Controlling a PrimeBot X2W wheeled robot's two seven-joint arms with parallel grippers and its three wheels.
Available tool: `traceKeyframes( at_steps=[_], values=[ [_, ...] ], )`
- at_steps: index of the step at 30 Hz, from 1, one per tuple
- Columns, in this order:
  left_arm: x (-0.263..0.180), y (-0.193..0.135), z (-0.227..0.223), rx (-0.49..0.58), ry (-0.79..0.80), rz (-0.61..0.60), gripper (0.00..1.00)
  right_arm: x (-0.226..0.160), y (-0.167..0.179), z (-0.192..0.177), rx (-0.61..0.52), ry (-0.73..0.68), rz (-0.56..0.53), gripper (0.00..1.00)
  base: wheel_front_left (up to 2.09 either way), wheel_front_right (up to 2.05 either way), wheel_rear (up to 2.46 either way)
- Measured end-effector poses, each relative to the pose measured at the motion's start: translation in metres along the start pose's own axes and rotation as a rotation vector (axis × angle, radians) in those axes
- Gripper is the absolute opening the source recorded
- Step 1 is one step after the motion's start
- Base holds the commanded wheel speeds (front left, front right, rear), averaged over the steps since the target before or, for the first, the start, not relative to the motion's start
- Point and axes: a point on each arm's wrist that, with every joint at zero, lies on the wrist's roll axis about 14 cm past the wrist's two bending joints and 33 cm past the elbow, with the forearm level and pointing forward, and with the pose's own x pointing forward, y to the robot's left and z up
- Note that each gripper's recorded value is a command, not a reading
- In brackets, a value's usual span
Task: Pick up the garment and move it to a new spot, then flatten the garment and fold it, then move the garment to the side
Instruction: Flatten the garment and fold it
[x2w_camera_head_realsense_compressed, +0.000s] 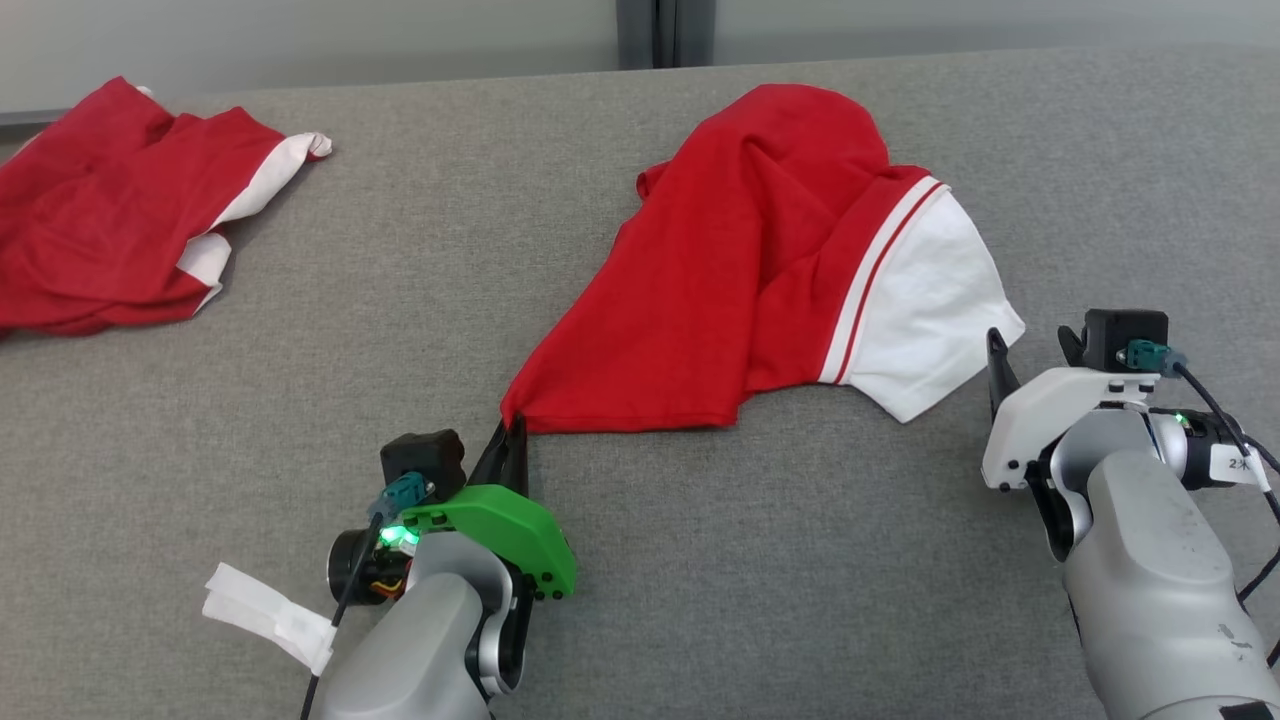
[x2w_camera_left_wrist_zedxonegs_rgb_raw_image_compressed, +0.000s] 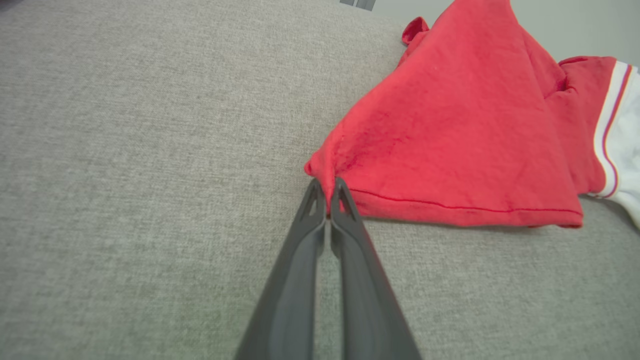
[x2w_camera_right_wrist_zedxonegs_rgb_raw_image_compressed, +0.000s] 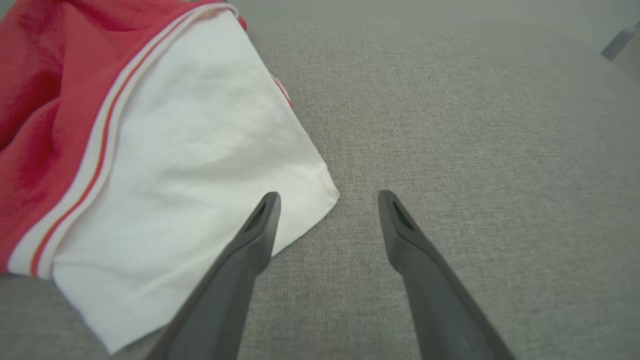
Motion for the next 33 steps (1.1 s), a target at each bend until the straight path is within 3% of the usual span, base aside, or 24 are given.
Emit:
traceKeyframes(
  at_steps=[5,6,9,14,21,28,33],
  values=[
    [0.000,0.003,0.005,-0.007,-0.021,0.004,0.00,0.013,0.007,-0.018,0.005,0.111,0.014,1.00,0.00,0.00,0.00],
    [0.000,0.004,0.006,-0.008,-0.025,0.004,0.00,0.015,0.008,-0.019,0.008,0.122,0.017,0.50,0.00,0.00,0.00],
    [0.001,0.005,0.008,-0.010,-0.033,0.008,0.00,0.020,0.011,-0.022,0.017,0.147,0.023,0.00,0.00,0.00,0.00],
    [0.001,0.004,0.011,-0.005,-0.045,0.007,0.00,0.021,0.010,-0.015,0.060,0.109,0.020,0.00,0.00,0.00,0.00],
    [0.000,-0.005,0.030,-0.008,-0.109,-0.020,0.00,0.015,0.010,0.019,0.132,-0.047,0.017,0.00,0.00,0.00,0.00],
    [-0.010,-0.022,0.101,-0.053,-0.324,-0.072,0.00,-0.008,0.021,0.069,0.260,-0.248,0.070,0.00,0.00,0.00,0.00],
    [-0.035,-0.045,0.154,-0.045,-0.500,-0.153,0.00,-0.052,0.009,0.127,0.391,-0.482,0.142,0.00,0.00,0.00,0.00]
  ],
)
